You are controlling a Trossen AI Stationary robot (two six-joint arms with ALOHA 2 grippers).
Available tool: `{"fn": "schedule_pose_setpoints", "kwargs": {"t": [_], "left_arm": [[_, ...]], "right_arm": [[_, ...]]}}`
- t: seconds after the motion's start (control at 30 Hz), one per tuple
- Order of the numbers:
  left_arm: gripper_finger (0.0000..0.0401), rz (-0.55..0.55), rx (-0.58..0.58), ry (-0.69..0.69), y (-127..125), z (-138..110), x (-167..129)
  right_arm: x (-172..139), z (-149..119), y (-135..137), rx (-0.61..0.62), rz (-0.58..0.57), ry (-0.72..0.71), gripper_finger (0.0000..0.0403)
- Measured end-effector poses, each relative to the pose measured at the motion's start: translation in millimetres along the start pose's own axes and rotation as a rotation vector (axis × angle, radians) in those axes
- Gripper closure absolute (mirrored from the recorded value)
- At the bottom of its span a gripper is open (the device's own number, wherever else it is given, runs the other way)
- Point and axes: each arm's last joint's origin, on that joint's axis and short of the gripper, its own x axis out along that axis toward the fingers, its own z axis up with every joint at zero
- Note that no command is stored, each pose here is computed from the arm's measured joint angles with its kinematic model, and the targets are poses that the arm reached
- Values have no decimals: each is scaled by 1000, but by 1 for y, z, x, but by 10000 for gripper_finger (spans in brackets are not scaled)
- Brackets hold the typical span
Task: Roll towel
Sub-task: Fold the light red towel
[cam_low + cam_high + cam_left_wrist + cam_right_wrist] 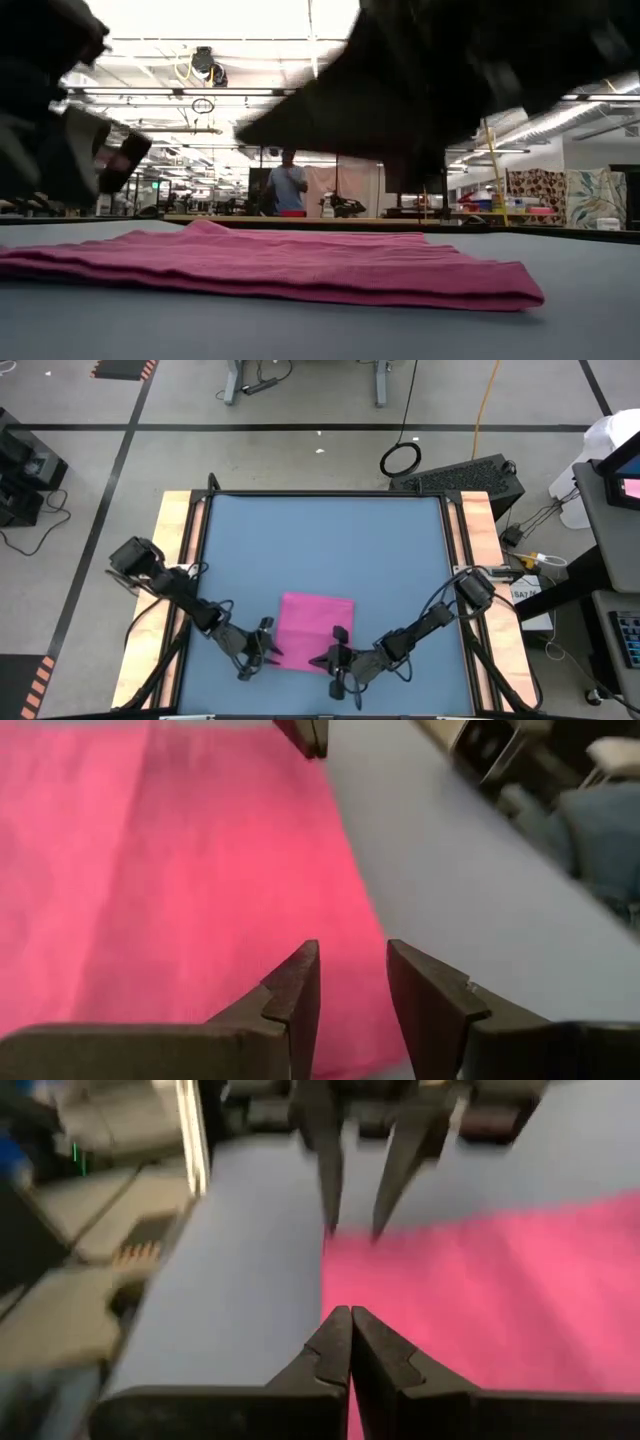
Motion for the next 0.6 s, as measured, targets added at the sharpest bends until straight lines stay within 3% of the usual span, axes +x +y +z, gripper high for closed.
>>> {"fn": "schedule_pose_setpoints", "kwargs": {"t": [0.17,0.23,0.3,0.4,0.6], "left_arm": [[279,37,69,-93,2,18,-10],[279,120,119,-132,6,25,-13],[279,274,140,-157,16,28,-14],[279,448,120,-156,40,31,-12],[279,503,-8,-40,92,14,-9]], "right_arm": [[-2,15,-2,-72,-52,-51,403],[0,17,-5,-82,-58,-53,403],[2,18,-8,-81,-64,-57,403],[7,11,-15,-91,-83,-39,403],[17,-12,-23,-80,-108,2,403]]}}
